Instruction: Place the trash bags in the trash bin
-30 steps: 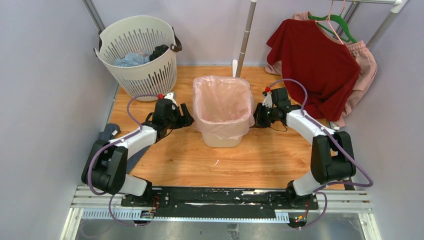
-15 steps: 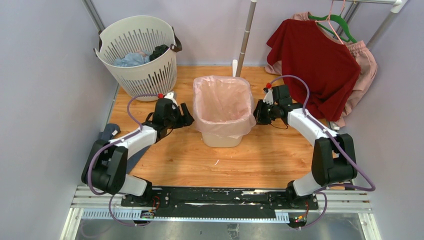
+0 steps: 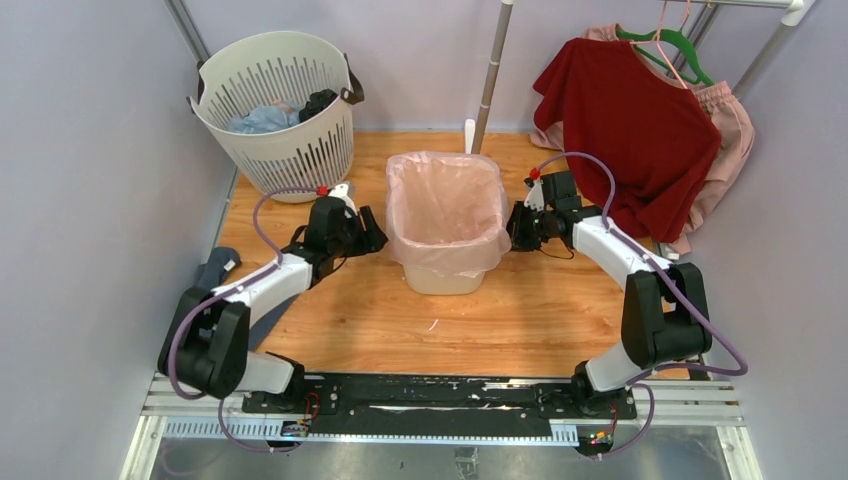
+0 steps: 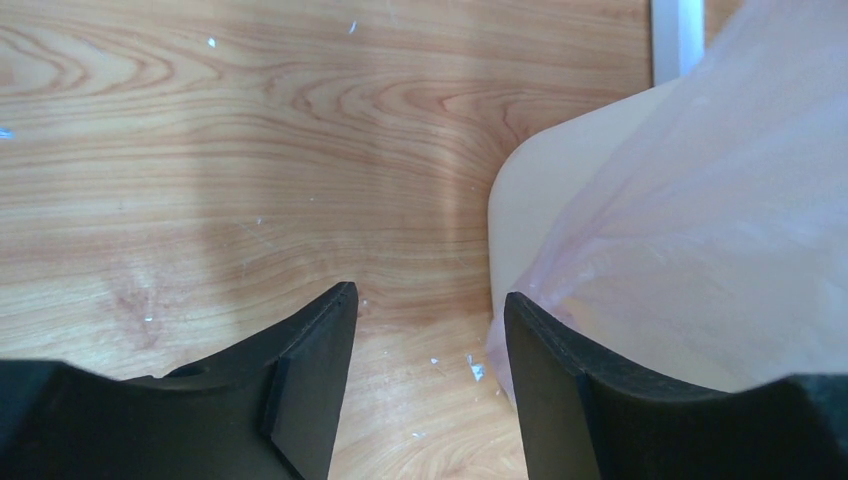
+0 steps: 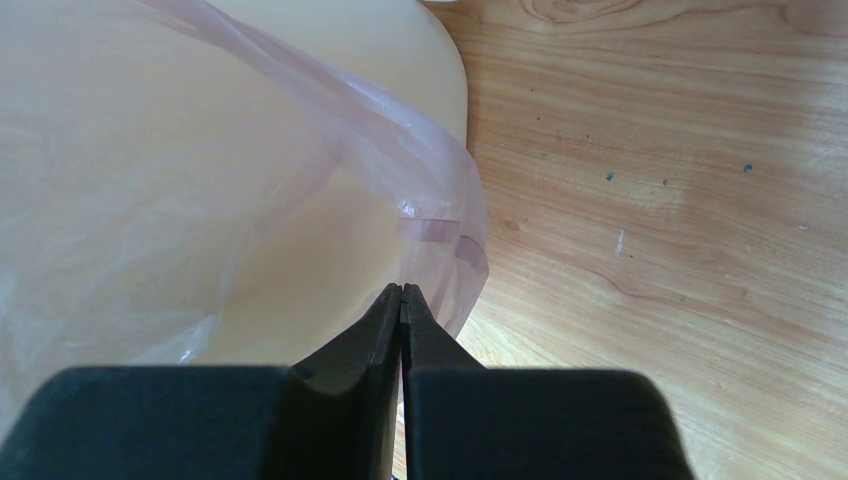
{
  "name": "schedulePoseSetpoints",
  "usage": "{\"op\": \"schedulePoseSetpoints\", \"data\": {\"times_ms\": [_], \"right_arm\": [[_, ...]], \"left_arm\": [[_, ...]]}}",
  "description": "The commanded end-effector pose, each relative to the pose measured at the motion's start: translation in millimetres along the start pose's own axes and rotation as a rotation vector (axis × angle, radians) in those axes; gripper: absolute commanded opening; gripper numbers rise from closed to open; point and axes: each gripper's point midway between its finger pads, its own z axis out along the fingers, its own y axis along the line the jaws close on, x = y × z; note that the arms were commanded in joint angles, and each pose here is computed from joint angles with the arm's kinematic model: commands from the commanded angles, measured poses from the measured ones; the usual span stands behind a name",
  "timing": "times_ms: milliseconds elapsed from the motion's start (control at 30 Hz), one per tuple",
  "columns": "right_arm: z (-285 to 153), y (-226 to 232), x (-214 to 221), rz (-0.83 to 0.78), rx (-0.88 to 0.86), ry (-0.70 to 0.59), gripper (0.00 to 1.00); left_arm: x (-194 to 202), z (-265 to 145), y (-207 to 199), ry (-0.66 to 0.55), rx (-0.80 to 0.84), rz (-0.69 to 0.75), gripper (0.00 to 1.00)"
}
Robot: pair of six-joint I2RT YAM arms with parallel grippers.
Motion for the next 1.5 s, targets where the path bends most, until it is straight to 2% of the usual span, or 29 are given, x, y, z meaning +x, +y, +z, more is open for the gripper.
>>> {"op": "schedulePoseSetpoints", "data": {"times_ms": [0, 67, 200, 333, 433, 767, 1467], "right_arm": [[1.0, 0.8, 4.2, -0.020, 0.012, 0.019, 0.05], [1.4, 0.7, 4.2, -0.019, 0.013, 0.020, 0.05], [1.5, 1.3, 3.5, -0.018, 0.009, 0.019, 0.05], [2.0, 2.4, 2.7, -0.020, 0.006, 0.020, 0.04], [2.3, 3.1, 1.9, -0.021, 0.005, 0.020, 0.04], [5.4, 3.3, 4.7, -0.022, 0.004, 0.032, 0.04], [19.6, -8.3, 18.2, -0.016, 0.034, 0.075, 0.03]], "left_arm": [[-14.1, -20.8, -1.1, -0.048, -0.024, 0.034, 0.60], [-17.4, -26.9, -5.1, -0.057, -0.010, 0.041, 0.52], [-18.2, -28.5, -12.9, -0.044, 0.026, 0.051, 0.47], [-9.3, -19.0, -21.9, 0.006, 0.087, 0.058, 0.35], [-3.1, -11.4, -31.2, 0.027, 0.144, 0.054, 0.33], [-8.0, -7.3, -54.1, 0.023, 0.212, 0.073, 0.31], [26.1, 22.8, -43.0, 0.092, 0.171, 0.084, 0.29]]}}
